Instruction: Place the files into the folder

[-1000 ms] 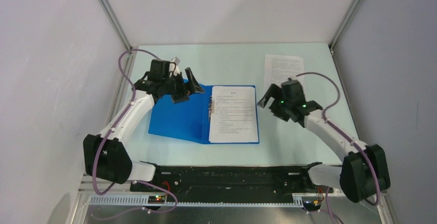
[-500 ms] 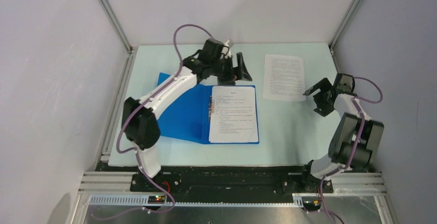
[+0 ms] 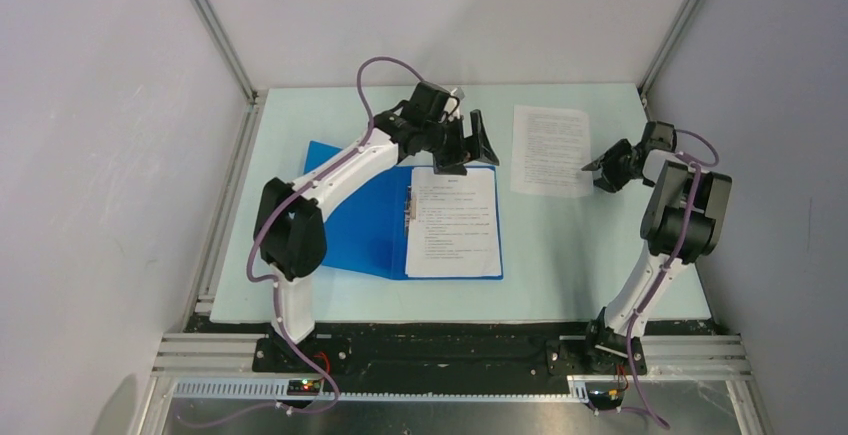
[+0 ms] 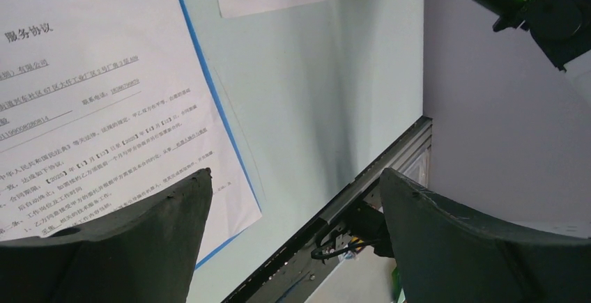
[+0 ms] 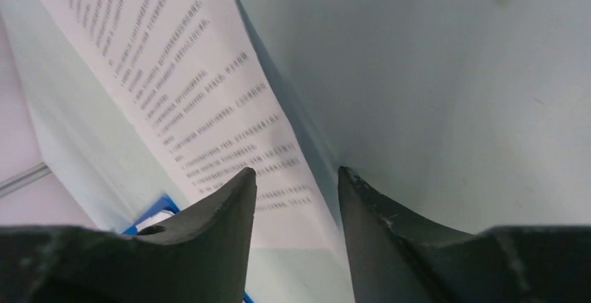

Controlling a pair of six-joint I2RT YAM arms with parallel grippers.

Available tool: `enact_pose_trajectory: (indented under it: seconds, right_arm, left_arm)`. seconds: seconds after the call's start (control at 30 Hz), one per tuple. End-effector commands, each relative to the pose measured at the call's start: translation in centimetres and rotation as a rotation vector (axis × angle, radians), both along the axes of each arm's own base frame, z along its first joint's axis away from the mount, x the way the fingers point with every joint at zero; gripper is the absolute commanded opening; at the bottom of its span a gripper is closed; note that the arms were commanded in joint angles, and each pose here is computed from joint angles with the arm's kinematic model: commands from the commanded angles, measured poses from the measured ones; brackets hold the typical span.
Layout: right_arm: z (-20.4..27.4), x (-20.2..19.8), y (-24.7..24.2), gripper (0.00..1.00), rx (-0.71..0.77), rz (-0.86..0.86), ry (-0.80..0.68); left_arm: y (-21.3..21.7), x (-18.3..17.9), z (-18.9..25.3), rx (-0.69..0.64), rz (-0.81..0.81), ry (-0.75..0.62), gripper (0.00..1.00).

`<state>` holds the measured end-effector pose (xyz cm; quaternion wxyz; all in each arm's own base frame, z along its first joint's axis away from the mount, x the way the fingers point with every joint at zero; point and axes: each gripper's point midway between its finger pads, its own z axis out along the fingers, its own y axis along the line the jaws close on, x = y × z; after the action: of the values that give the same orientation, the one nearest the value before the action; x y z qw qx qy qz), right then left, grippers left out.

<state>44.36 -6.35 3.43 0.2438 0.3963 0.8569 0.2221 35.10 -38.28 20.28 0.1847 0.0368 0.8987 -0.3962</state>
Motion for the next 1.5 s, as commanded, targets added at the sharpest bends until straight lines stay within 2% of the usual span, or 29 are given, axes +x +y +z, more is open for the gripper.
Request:
enact_pose_trajectory:
  seconds: [0.0, 0.13, 0.17, 0.2, 0.23, 0.37, 0.5, 0.57, 0.63, 0.77, 0.93, 1.07, 1.17, 1.2, 1.23, 1.3, 1.47]
  right_arm:
    - [-0.1, 2.6, 1.8, 0.45, 0.065, 0.045, -0.056]
    - [2.0, 3.6, 2.3, 0.19, 0.067, 0.058, -0.099]
    - [2.4, 3.7, 2.0, 0.05, 0.046, 0.050, -0.101]
    - [4.0, 3.8, 1.8, 0.00, 0.030, 0.046, -0.122]
    - [4.8, 3.8, 1.5, 0.00, 0.012, 0.040, -0.134]
    - [13.4, 3.3, 1.7, 0.00, -0.047, 0.046, -0.295]
    - [21.9, 2.2, 3.7, 0.00, -0.076, 0.061, -0.478]
    - [26.3, 2.5, 5.3, 0.00, -0.081, 0.085, -0.576]
    - [30.5, 3.4, 7.4, 0.00, -0.080, 0.135, -0.634]
    - [36.5, 4.5, 14.8, 0.00, -0.035, 0.307, -0.725]
    - [40.5, 3.0, 22.0, 0.00, 0.055, 0.457, -0.823]
    - [40.8, -0.6, 25.9, 0.00, 0.097, 0.543, -0.828]
    - [38.7, -3.5, 26.2, 0.00, 0.132, 0.497, -0.820]
    - [37.1, -5.2, 25.9, 0.00, 0.147, 0.486, -0.825]
    - [37.6, -7.0, 25.6, 0.00, 0.171, 0.471, -0.840]
    - [31.9, -9.0, 25.5, 0.00, 0.192, 0.467, -0.733]
    - [23.8, -13.5, 26.6, 0.00, 0.220, 0.545, -0.583]
  left_arm:
    - [0.5, -0.4, 0.8, -0.005, 0.019, -0.010, 0.94]
    - [1.8, -0.6, 0.7, 0.015, 0.062, -0.010, 0.93]
    - [2.5, -0.1, 0.7, 0.031, 0.097, -0.025, 0.93]
    - [3.3, -0.1, 0.7, 0.047, 0.125, -0.039, 0.93]
    - [4.0, 0.1, 0.9, 0.053, 0.142, -0.047, 0.93]
    - [6.9, 0.3, 2.4, 0.057, 0.214, -0.088, 0.93]
    - [9.8, 0.6, 4.9, -0.008, 0.293, -0.077, 0.93]
    - [11.3, 0.5, 7.2, -0.044, 0.323, -0.116, 0.93]
    - [12.7, 0.5, 8.6, -0.059, 0.353, -0.148, 0.94]
    - [16.2, 0.1, 9.2, -0.068, 0.425, -0.165, 0.94]
    - [20.9, -0.6, 8.7, -0.065, 0.522, -0.168, 0.94]
    - [23.5, -1.8, 9.0, -0.060, 0.565, -0.214, 0.95]
    - [24.3, -2.2, 8.8, -0.057, 0.578, -0.221, 0.95]
    - [24.5, -2.4, 8.9, -0.056, 0.581, -0.226, 0.95]
    - [24.6, -2.5, 8.6, -0.053, 0.583, -0.222, 0.95]
    - [24.7, -2.8, 8.3, -0.051, 0.582, -0.218, 0.95]
    - [24.7, -3.4, 6.8, -0.041, 0.572, -0.188, 0.95]
